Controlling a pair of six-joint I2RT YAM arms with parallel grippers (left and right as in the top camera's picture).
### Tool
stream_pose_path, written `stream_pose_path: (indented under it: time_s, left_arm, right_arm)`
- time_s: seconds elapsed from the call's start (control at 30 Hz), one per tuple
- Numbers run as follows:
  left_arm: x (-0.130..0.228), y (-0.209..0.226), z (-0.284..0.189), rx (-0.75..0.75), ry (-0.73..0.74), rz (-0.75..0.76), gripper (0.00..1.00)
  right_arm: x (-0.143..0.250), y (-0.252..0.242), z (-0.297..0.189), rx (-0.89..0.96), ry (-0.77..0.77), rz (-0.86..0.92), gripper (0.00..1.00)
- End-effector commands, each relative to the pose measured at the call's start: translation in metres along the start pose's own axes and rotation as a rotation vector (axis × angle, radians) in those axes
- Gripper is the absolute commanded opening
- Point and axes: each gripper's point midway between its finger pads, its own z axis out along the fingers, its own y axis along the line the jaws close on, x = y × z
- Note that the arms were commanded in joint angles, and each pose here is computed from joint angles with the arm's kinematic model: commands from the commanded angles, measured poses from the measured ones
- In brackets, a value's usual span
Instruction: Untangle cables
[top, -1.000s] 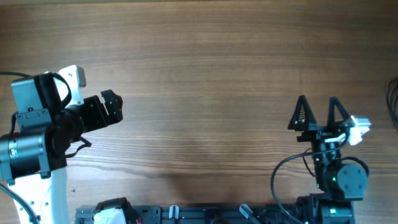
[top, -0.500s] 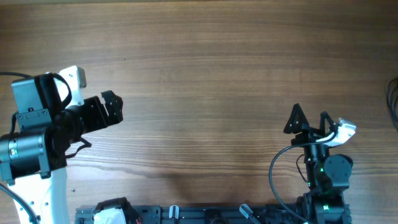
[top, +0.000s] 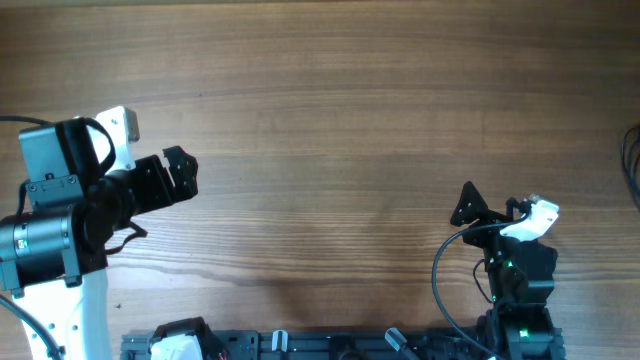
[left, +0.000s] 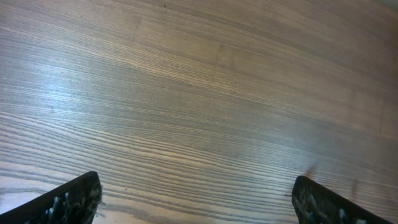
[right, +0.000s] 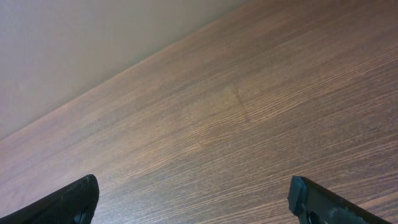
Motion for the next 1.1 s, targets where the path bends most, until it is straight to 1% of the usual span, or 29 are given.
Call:
stream_pose_path:
  time_s: [0.0, 0.3, 0.47, 0.6, 0.83, 1.0, 1.07]
  left_arm:
    - [-0.003, -0.002, -0.002, 0.008, -0.012, 0.018, 1.00]
    - [0.001, -0.002, -0.002, 0.006, 0.005, 0.037, 0.99]
    - [0.001, -0.003, -0.006, 0.009, -0.013, 0.064, 0.99]
    - [-0.004, -0.005, -0.013, 0.013, -0.057, 0.074, 0.99]
    - [-0.002, -0.009, -0.030, 0.019, -0.119, 0.089, 1.00]
    - [0.008, -0.014, -0.057, 0.028, -0.203, 0.108, 1.00]
    - [0.019, -0.018, -0.079, 0.037, -0.275, 0.118, 1.00]
  right_arm:
    - [0.000, -0.004, 0.000, 0.018, -0.006, 0.003, 1.00]
    - [-0.003, -0.002, -0.001, 0.011, -0.019, 0.004, 1.00]
    - [-0.031, 0.011, -0.014, -0.056, -0.150, 0.014, 1.00]
    - [-0.045, 0.018, -0.022, -0.090, -0.216, 0.019, 1.00]
    - [-0.051, 0.020, -0.026, -0.105, -0.246, 0.021, 1.00]
    - [-0.051, 0.020, -0.026, -0.105, -0.246, 0.021, 1.00]
    - [-0.051, 0.020, -0.026, -0.105, -0.246, 0.021, 1.00]
